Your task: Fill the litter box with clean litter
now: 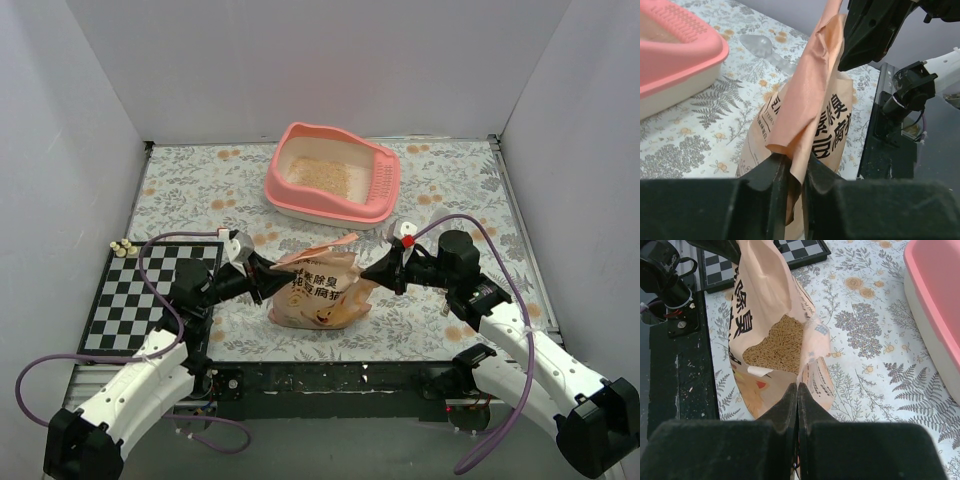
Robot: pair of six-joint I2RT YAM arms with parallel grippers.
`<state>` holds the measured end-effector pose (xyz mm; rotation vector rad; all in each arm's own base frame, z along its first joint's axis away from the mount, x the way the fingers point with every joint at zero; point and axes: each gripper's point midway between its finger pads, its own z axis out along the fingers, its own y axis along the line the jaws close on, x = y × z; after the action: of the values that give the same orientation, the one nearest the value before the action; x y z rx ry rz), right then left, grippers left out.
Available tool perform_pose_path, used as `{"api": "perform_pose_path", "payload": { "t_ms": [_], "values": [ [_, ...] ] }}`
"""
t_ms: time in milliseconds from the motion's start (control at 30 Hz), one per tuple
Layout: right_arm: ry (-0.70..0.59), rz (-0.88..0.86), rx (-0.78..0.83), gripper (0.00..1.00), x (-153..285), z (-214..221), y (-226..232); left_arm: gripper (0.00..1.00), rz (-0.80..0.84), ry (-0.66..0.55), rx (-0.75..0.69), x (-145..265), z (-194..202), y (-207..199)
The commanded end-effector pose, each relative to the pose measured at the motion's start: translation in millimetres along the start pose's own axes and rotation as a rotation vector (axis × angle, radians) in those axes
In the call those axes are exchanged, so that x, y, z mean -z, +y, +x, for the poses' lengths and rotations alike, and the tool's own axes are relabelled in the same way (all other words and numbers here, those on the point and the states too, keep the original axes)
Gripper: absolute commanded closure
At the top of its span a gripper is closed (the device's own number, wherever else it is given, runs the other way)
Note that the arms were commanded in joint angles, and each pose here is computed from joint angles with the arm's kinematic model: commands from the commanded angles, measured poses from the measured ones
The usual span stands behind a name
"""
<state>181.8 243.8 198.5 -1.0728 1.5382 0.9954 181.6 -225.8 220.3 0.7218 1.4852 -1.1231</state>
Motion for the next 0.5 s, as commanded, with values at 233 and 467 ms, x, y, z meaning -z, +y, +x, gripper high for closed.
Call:
{"api": "perform_pose_path", "payload": {
  "t_ms": [233,467],
  "values": [
    [-0.064,0.043,-0.082,0.99,5,-29,-4,1.0,-0.042,-0.026,0.011,-2,-33,0],
    [-0.048,0.049,-0.466,0.99,5,-35,7,1.0,-0.109,-0.052,0.288,12,-51,-17]
  ]
}}
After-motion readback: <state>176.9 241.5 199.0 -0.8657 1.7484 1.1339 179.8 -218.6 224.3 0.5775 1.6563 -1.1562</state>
